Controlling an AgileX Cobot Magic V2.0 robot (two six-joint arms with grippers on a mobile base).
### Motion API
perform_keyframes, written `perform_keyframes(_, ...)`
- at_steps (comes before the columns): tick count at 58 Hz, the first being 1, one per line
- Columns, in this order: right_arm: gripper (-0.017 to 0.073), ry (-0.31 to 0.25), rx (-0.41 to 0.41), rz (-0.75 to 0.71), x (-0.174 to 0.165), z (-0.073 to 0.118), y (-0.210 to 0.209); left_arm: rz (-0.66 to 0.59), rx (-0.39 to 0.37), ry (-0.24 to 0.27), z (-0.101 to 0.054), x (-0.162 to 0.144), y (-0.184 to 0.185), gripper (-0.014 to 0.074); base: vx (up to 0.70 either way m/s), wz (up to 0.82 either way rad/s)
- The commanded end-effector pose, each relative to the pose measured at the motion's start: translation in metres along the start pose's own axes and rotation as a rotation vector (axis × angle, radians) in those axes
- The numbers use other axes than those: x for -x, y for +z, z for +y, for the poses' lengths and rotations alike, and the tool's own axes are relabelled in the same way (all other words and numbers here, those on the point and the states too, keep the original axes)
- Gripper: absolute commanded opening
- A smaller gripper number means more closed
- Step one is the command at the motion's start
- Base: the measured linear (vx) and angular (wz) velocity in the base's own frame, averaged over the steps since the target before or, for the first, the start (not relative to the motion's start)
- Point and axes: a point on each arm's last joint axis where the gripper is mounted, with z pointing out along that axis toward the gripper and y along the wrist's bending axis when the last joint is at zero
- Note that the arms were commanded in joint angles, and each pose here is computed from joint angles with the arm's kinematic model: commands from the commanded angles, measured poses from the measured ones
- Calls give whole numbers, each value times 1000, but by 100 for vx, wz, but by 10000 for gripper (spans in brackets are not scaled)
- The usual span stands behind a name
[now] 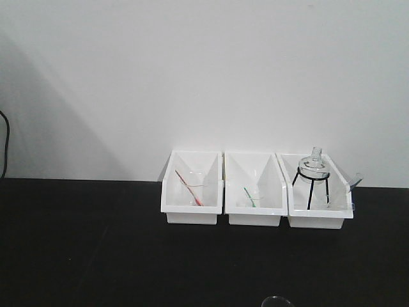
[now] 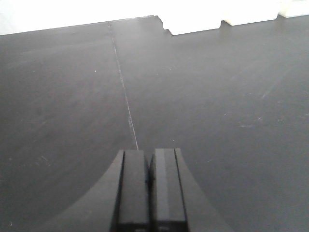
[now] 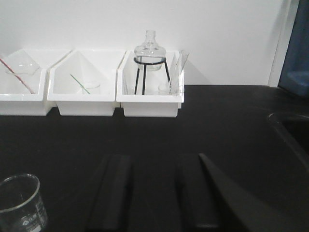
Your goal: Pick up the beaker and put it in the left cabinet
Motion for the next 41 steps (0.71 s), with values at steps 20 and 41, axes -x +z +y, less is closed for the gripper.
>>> perform_keyframes(20,597,21,41,5,2,4,39,-111,3,-6,0,14,-3,-6,0,0)
perform_keyframes(41,589,-87,443,64,-33,59,74,-111,3,-6,0,14,-3,-6,0,0)
